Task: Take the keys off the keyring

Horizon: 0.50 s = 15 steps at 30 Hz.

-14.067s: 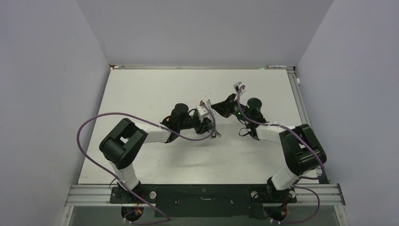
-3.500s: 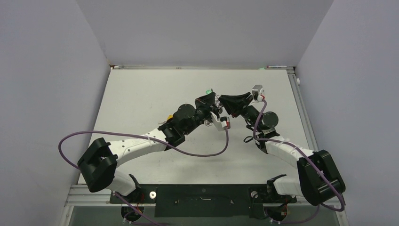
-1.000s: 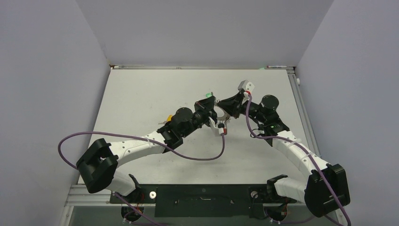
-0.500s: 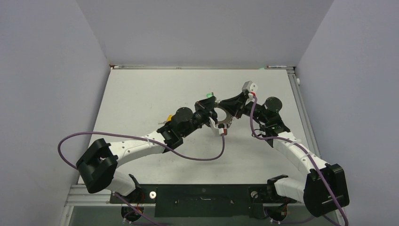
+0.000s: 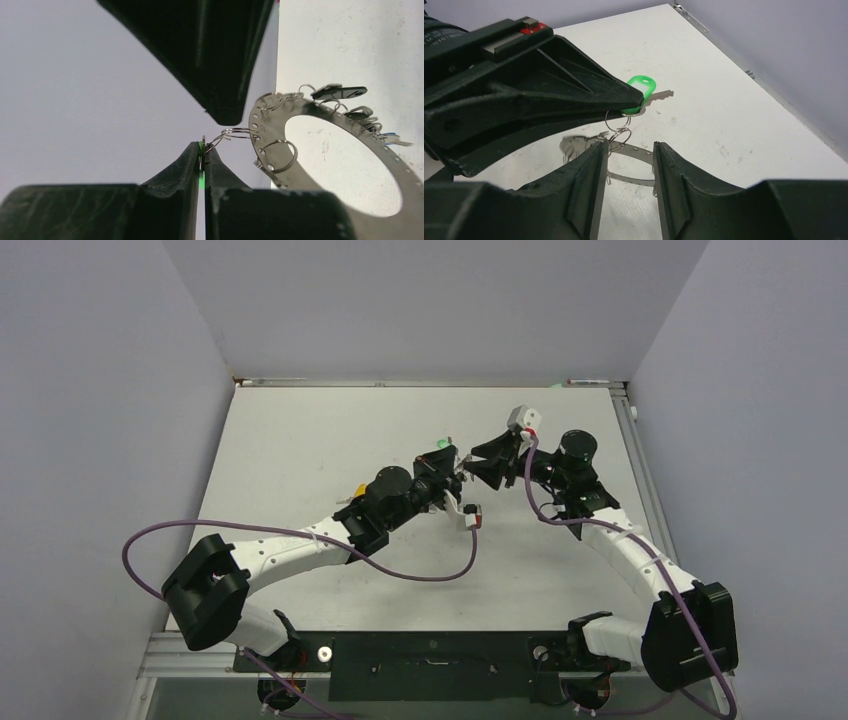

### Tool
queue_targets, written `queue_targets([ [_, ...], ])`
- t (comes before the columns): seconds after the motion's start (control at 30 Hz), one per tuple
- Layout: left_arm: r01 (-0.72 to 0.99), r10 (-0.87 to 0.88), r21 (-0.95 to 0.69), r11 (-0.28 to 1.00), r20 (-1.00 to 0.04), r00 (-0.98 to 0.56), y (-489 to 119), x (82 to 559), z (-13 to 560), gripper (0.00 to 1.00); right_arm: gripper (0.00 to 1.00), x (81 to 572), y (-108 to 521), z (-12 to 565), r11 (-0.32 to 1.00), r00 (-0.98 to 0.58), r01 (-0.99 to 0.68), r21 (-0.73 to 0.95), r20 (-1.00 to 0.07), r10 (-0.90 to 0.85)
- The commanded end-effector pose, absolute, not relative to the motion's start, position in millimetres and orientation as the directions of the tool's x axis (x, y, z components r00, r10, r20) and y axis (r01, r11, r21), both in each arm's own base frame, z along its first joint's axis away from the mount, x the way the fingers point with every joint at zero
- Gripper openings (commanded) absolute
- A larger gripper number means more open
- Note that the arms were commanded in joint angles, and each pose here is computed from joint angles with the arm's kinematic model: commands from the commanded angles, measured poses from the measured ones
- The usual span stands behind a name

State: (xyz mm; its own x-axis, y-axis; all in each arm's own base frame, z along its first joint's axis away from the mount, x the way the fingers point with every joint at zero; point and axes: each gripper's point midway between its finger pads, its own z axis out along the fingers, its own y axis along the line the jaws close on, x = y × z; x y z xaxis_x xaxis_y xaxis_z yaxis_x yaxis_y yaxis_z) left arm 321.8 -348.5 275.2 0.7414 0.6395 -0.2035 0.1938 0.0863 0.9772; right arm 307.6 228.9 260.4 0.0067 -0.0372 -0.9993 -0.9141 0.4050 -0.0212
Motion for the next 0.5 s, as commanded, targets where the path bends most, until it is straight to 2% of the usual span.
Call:
queue_targets([
  [0.0, 0.112, 0.624, 0.983, 0.148, -0.18, 0.76, -348.2, 320.8, 314.2, 0.0, 0.38, 299.2, 231.0, 292.6, 0.371, 0.017, -0.928, -0.027, -0.999, -0.031],
  [0.33, 0.111, 0.625, 0.984, 0.141, -0.175, 0.761, -351.5, 321.3, 312.9, 0.0, 0.35, 303.2, 237.3, 286.2, 0.392, -0.102, -0.917, 0.068, -0.993, -0.064],
  [0.47, 0.109, 0.624, 0.984, 0.138, -0.172, 0.763, -351.5, 320.7, 313.2, 0.0, 0.34, 306.7, 242.8, 278.5, 0.391, -0.086, -0.92, 0.034, -0.989, -0.116],
])
